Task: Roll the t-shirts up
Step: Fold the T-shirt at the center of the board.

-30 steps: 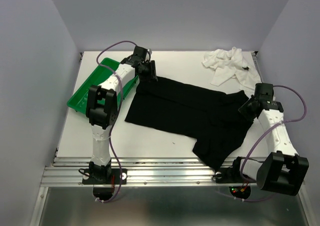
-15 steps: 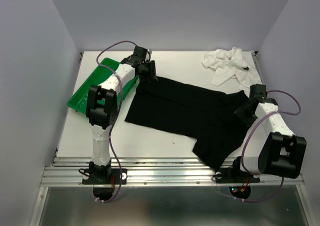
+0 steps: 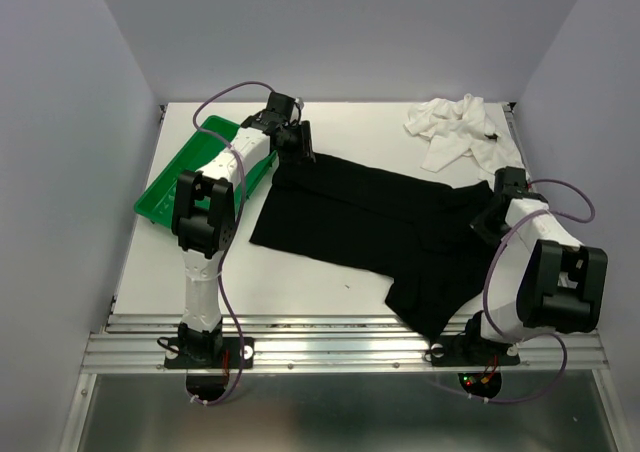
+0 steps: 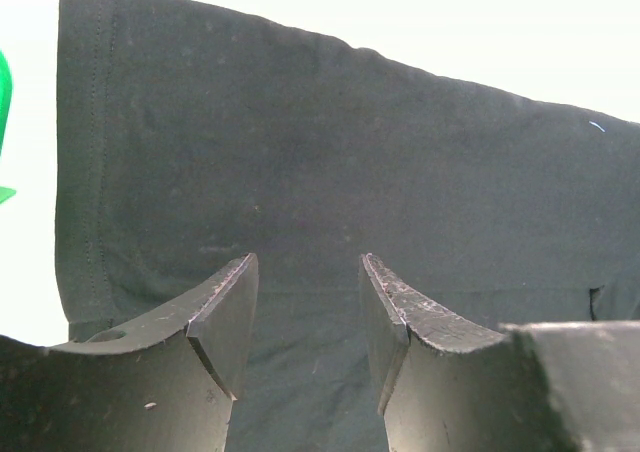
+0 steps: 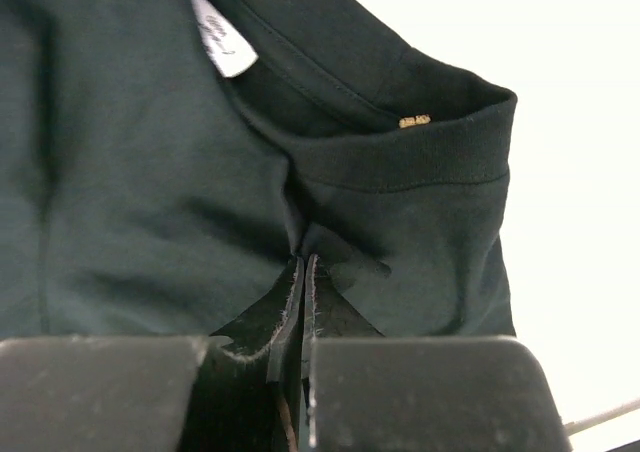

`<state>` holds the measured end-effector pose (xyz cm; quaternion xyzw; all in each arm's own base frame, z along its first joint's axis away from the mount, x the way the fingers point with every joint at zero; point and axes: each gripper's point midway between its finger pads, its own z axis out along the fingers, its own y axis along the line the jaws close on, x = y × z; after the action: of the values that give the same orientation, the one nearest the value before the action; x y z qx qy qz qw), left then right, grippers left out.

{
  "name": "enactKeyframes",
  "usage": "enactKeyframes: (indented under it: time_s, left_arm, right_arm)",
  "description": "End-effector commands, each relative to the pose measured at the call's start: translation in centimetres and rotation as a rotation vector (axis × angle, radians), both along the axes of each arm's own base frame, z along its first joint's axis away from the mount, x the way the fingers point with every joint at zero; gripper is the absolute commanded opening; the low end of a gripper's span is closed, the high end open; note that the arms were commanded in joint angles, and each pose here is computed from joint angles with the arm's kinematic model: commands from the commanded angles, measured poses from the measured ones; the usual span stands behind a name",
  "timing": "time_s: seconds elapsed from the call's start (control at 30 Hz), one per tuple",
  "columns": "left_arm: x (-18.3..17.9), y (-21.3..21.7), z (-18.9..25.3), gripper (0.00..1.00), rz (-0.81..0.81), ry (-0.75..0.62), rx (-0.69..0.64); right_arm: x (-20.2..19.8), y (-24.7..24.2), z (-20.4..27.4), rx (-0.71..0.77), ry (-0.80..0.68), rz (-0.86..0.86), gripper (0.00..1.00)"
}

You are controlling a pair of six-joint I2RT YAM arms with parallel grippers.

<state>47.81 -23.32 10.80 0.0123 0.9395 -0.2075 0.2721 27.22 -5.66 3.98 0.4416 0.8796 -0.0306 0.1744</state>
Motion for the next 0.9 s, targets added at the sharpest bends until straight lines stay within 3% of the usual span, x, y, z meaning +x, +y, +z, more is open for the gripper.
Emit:
enactKeyframes:
  time_s: [0.0,0.23,0.57,0.77,0.87]
  left_arm:
    - [-0.2,-0.4,3.8,0.56,-0.029,-0.075,-0.027]
    - [0.1,-0.4,3.7,0.56,-0.029,-0.074,-0.028]
    - [0.4,-0.6,3.2,0.56,-0.029,-0.061,-0.028]
    - [0.5,-0.8,3.0,0.56,-0.031,-0.053,-0.033]
    - [0.5,-1.0,2.9,0.56,-0.035,-0.049,-0.041]
  right_arm:
    - [0.7,-0.5,3.1,-0.032,-0.103,-0.004,0.01]
    - [-0.6,0.8,7.4,0.000,-0.180,0.035,0.01]
    - [-3.6,2.7,10.1,0.053,-0.173,0.082,0.01]
    - [-6.1,3.6,7.9,0.093,-0.105,0.067,0.01]
    - [-7.0,5.3,6.2,0.185,-0.092,0.052,0.01]
